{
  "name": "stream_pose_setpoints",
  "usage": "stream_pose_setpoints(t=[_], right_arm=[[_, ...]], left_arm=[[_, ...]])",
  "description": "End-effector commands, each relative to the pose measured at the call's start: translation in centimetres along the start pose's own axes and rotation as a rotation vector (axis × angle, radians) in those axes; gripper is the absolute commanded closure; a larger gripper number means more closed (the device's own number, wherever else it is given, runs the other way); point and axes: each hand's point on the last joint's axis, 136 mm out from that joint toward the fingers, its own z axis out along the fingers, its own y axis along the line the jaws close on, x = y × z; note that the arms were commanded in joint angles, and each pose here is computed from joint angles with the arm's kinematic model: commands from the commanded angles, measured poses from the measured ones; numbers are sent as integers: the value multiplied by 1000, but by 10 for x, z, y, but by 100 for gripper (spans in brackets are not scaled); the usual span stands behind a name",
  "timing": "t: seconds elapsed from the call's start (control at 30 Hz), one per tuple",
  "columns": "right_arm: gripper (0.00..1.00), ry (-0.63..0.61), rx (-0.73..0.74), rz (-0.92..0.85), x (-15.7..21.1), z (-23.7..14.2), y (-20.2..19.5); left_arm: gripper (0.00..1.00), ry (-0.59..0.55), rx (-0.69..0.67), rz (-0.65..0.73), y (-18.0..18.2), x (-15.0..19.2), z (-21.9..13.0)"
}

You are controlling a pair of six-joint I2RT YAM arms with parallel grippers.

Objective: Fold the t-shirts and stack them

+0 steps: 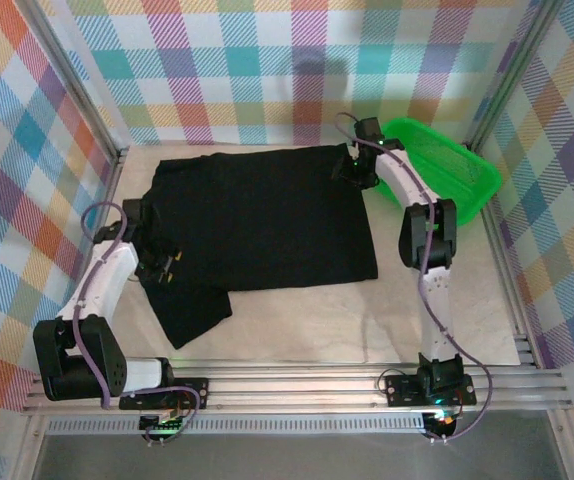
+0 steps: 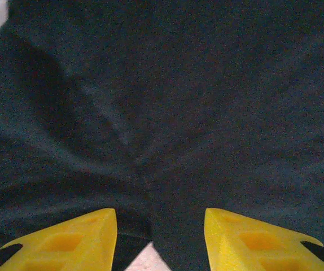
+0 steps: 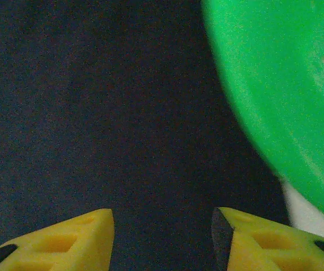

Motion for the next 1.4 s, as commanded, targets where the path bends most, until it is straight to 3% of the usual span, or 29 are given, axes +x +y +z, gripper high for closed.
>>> stream_pose_setpoints(t=[0.0, 0.2, 0.37, 0.5, 0.67, 0.83, 1.17, 1.3, 1.37], right_arm=[[50, -8, 61, 84, -19, -18, -35], [52, -23, -95, 0, -24, -42, 9], [51, -16, -155, -44, 16, -66, 53], [53, 39, -194, 11, 61, -63, 56], [55, 182, -167, 31, 124, -39, 36], [55, 284, -44, 59, 157, -15, -3], [54, 330, 144, 215, 149, -10, -96], [53, 305, 114, 220, 132, -15, -101], [51, 267, 51, 175, 117, -24, -86]], left_arm=[[55, 8, -51, 22, 7, -5, 0], [55, 35, -58, 34, 12, -10, 20], [55, 22, -65, 68, -4, -30, 38], [56, 54, -94, 79, -13, -36, 60], [56, 92, -116, 87, -14, -35, 83], [56, 152, -131, 139, -20, -16, 106], [55, 276, -118, 259, -50, 45, 144], [54, 285, -125, 292, -64, 50, 147], [52, 217, -141, 303, -68, 40, 130]])
